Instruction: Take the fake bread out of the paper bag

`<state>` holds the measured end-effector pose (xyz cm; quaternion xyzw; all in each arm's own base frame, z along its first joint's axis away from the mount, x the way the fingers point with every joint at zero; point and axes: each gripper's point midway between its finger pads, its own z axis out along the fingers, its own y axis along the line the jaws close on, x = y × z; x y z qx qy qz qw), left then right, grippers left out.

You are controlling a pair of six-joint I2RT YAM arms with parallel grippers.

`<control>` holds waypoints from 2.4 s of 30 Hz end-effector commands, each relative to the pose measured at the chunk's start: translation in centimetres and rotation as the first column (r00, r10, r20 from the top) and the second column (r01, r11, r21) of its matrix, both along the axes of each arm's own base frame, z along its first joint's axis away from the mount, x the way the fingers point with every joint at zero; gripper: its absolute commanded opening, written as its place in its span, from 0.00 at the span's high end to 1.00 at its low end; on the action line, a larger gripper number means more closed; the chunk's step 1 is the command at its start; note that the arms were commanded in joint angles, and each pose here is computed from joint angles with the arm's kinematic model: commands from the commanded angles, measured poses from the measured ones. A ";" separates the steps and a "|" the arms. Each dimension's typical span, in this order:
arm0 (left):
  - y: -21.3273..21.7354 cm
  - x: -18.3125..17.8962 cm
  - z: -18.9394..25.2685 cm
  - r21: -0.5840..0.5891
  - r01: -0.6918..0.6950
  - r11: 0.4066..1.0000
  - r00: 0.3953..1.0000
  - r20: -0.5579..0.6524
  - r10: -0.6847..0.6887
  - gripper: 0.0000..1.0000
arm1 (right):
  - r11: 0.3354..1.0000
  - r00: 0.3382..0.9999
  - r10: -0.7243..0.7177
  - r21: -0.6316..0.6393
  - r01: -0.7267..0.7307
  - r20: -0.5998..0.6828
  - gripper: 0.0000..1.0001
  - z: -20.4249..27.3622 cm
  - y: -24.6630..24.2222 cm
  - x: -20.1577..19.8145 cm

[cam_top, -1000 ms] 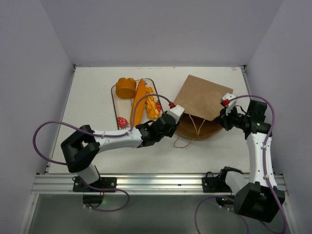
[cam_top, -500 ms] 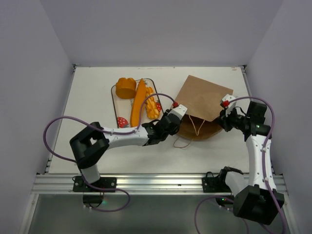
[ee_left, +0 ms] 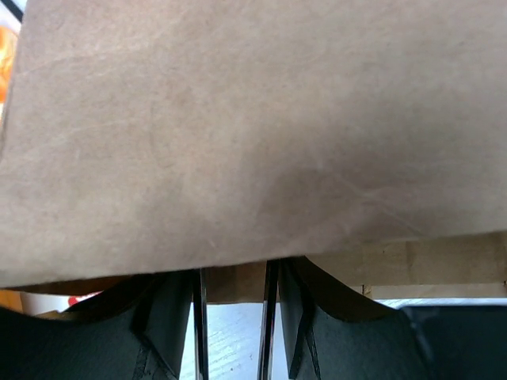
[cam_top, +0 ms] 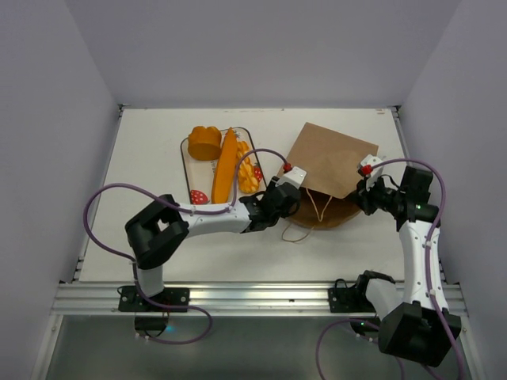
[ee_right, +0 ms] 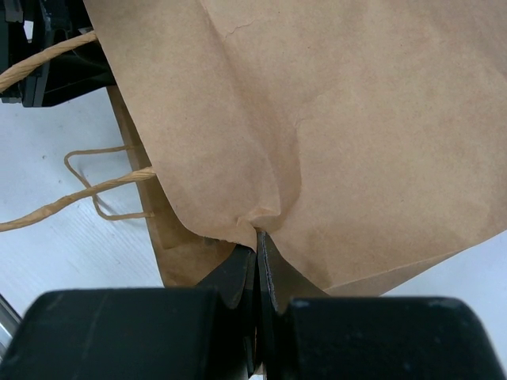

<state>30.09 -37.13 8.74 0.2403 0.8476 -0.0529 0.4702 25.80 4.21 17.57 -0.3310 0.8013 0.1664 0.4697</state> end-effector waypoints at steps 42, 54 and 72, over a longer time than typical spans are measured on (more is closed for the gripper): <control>-4.0 -2.6 2.1 -0.168 0.105 0.980 0.988 -0.097 -0.122 0.81 | 0.997 0.999 0.027 0.071 -0.029 0.027 1.00 1.0 1.3 -0.1; -5.5 -6.6 2.2 -0.256 0.254 0.933 0.933 -0.191 -0.306 0.81 | 0.997 1.000 -0.016 0.073 0.014 0.025 1.00 1.2 0.8 0.5; -4.9 -8.8 3.2 -0.254 0.234 0.938 0.946 -0.164 -0.280 0.64 | 0.997 0.999 -0.047 0.066 0.046 0.021 1.00 1.0 0.4 0.7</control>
